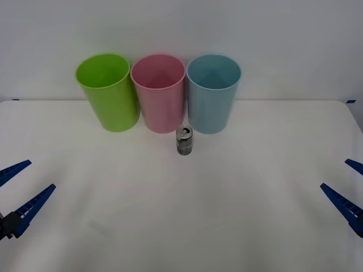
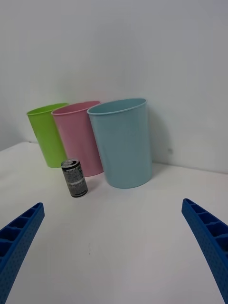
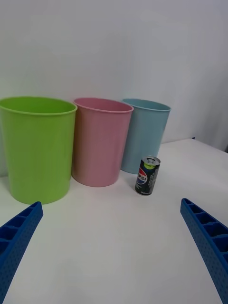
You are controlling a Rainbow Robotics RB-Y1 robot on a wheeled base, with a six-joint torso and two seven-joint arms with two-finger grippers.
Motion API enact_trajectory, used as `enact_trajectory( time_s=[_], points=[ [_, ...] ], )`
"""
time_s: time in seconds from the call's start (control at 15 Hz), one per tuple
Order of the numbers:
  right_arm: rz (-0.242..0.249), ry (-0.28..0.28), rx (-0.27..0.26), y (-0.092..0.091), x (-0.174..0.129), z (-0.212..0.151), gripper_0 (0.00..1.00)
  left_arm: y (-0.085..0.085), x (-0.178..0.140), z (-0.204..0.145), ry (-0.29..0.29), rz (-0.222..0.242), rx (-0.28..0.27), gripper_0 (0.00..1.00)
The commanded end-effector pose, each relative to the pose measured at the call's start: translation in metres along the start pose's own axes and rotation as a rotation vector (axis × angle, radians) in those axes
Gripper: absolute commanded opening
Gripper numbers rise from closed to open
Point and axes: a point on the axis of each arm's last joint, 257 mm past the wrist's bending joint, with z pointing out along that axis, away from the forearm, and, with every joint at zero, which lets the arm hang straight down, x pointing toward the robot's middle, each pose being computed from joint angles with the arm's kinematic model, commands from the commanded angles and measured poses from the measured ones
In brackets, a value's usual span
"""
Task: Grasp the object on the table and drop it into the matching bin: aluminum can to the light blue bin, PET bottle to the pink bin.
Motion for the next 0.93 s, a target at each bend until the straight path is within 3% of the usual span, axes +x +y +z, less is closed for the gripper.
enact_trajectory(
  time_s=[0.07,0.27,0.6,0.93],
  points=[
    [0.0,0.0,0.0,0.0,0.0,0.0,1.0,0.0,0.0,0.0,0.0,0.0,0.0,1.0],
    [0.02,-0.029,-0.019,0.014,-0.003,0.004,1.0,0.0,0.0,0.0,0.0,0.0,0.0,1.0],
    [0.028,-0.009,-0.045,0.026,0.01,0.016,1.0,0.0,0.0,0.0,0.0,0.0,0.0,1.0],
    [0.033,0.018,-0.096,0.051,0.035,0.044,1.0,0.0,0.0,0.0,0.0,0.0,0.0,1.0]
  ],
)
